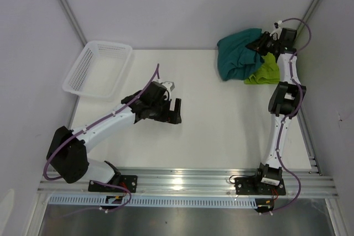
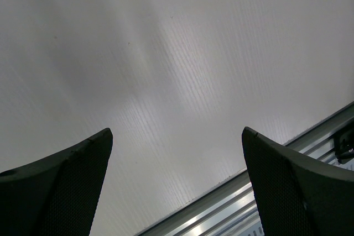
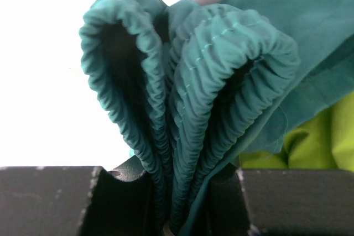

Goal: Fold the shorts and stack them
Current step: Neatly place the folded shorts to the corner

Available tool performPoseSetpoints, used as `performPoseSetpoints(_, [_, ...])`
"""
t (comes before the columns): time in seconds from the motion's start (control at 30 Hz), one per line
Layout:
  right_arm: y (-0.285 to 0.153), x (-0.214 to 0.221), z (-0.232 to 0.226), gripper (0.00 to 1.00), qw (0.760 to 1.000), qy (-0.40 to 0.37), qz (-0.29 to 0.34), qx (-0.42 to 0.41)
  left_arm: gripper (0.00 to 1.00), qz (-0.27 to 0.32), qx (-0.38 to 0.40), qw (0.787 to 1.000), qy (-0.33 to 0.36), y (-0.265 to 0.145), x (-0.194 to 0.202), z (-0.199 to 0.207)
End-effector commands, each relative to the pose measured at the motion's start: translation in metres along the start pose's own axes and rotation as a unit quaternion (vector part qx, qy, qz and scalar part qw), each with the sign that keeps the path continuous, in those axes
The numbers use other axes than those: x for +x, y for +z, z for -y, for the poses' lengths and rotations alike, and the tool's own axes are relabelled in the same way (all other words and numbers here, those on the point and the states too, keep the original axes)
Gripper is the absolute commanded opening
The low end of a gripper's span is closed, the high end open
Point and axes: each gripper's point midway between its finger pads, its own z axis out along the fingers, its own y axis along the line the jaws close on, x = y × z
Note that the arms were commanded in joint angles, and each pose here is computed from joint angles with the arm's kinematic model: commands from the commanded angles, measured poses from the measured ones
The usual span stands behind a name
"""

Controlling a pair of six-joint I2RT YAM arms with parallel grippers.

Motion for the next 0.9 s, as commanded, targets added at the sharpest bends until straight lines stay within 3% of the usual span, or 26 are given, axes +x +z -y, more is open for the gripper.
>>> performPoseSetpoints(0.0, [-0.015, -0.045, -0.033, 0.02, 0.997, -0.017, 0.056, -0.055, 0.99, 0.018, 0.009, 1.000, 0.007, -0.006, -0.016, 0.011])
performPoseSetpoints(0.5, [-0.079, -0.097, -0.024, 0.04, 0.988, 0.091, 0.103, -0.074, 0.99, 0.013, 0.010, 1.000, 0.007, -0.003, -0.018, 0.012])
performPoseSetpoints(0.87, [-0.101, -0.100, 0.012, 0.04, 0.978, 0.141, 0.096, -0.118, 0.99, 0.013, 0.006, 1.000, 0.009, -0.003, -0.019, 0.011])
